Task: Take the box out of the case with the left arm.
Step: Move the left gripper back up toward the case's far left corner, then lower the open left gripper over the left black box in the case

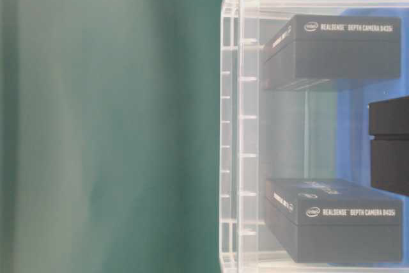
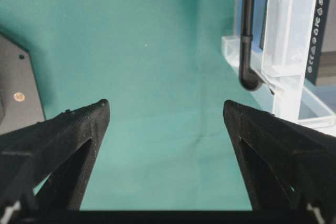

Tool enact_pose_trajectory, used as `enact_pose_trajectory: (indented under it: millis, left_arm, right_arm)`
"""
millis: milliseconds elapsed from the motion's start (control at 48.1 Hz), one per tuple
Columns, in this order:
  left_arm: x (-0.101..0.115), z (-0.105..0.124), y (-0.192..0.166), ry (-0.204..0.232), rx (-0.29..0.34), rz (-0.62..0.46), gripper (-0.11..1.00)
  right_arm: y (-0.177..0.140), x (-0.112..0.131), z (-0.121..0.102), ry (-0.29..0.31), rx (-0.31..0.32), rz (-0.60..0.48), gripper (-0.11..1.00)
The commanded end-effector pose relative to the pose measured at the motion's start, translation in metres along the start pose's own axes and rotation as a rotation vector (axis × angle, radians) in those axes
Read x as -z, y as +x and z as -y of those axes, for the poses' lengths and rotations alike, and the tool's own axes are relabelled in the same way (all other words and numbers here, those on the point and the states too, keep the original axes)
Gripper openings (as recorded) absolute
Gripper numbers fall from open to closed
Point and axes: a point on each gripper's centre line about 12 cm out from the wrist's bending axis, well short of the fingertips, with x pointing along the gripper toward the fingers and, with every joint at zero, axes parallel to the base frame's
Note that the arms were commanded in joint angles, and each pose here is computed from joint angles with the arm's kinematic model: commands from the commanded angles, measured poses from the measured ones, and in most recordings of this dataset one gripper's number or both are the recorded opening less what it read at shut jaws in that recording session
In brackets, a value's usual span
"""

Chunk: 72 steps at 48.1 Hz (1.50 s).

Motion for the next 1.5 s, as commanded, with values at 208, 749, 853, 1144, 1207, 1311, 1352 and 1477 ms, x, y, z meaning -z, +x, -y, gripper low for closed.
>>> enact_pose_trajectory:
  millis: [208,749,853,1144,1207,1311,1352,1477]
  left_arm:
    - [-0.003,0.019,-0.006,0.009,0.029,-0.006,0.85]
    - [-0.017,0.123,0.001,0.074,0.041,-0.018,0.85]
    - [-0.018,0.141,0.004,0.086,0.047,-0.019,0.85]
    - [-0.016,0.182,0.017,0.132,0.048,-0.026,0.85]
    - [-0.017,0.186,0.019,0.137,0.044,-0.027,0.85]
    - [-0.016,0.187,0.020,0.137,0.025,-0.035,0.85]
    - [-0.015,0.185,0.020,0.137,0.013,-0.038,0.85]
    - [-0.014,0.181,0.020,0.136,-0.012,-0.045,0.85]
  right_arm:
    - [-0.003,-0.001,0.001,0.002,0.001,0.011,0.00]
    - [-0.003,-0.001,0.001,0.000,0.001,0.011,0.00]
    - [-0.003,-0.001,0.001,0.000,0.002,0.009,0.00]
    - [-0.003,-0.001,0.001,-0.002,0.001,0.011,0.00]
    - [-0.003,-0.001,0.001,0.000,0.001,0.012,0.00]
    - [-0.003,-0.001,0.001,0.001,0.002,0.009,0.00]
    - [-0.003,-0.001,0.001,0.000,0.002,0.009,0.00]
    - [-0.003,-0.001,0.001,0.000,0.002,0.009,0.00]
